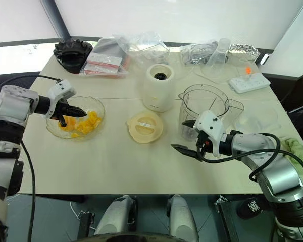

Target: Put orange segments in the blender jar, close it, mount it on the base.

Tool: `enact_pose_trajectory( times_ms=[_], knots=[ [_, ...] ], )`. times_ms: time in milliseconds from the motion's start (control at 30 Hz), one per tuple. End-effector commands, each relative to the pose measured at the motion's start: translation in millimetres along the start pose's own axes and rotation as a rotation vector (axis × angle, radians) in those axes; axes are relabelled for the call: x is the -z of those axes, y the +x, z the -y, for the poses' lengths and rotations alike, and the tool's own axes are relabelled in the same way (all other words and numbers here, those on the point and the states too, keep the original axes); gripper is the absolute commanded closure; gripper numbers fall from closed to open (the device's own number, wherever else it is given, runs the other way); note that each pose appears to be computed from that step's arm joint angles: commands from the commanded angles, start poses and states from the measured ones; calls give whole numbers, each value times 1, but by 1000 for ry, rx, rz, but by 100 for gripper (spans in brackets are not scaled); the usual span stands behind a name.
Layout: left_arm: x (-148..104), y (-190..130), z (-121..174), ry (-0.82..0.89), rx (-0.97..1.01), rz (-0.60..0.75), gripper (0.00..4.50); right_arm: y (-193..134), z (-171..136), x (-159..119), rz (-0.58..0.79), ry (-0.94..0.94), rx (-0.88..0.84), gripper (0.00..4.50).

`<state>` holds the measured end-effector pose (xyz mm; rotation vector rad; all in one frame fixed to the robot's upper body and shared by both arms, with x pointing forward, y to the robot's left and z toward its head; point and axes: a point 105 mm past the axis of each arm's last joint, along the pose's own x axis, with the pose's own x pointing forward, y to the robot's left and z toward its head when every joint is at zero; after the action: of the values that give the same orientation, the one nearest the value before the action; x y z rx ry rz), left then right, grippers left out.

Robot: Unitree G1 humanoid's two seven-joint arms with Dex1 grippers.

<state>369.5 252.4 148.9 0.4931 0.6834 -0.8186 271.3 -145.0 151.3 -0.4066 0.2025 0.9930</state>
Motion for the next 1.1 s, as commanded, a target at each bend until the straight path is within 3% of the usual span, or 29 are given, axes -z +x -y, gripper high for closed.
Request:
enact_pose_trajectory(
  times_ms=[33, 200, 333, 667, 767, 867, 1100],
  knots=[
    [10, 1, -2, 161, -18, -126, 429, 1, 4, -9, 27, -41, -4, 0],
    [2, 16, -10, 363, 5, -270, 429, 3, 5, -10, 30, -48, -12, 0],
    [-11, 32, -16, 405, -10, -307, 429, 2, 2, -9, 33, -45, -7, 0],
    [0, 36, -30, 554, -55, -491, 429, 4, -5, -5, 41, -23, 10, 0],
    [-2, 38, -31, 570, -67, -494, 341, 4, -6, -5, 42, -20, 11, 0],
    [-3, 38, -32, 568, -80, -489, 198, 4, -7, -4, 43, -19, 14, 0],
    [-2, 35, -36, 647, -95, -546, 198, 5, -8, -4, 47, -16, 15, 0]
  ],
)
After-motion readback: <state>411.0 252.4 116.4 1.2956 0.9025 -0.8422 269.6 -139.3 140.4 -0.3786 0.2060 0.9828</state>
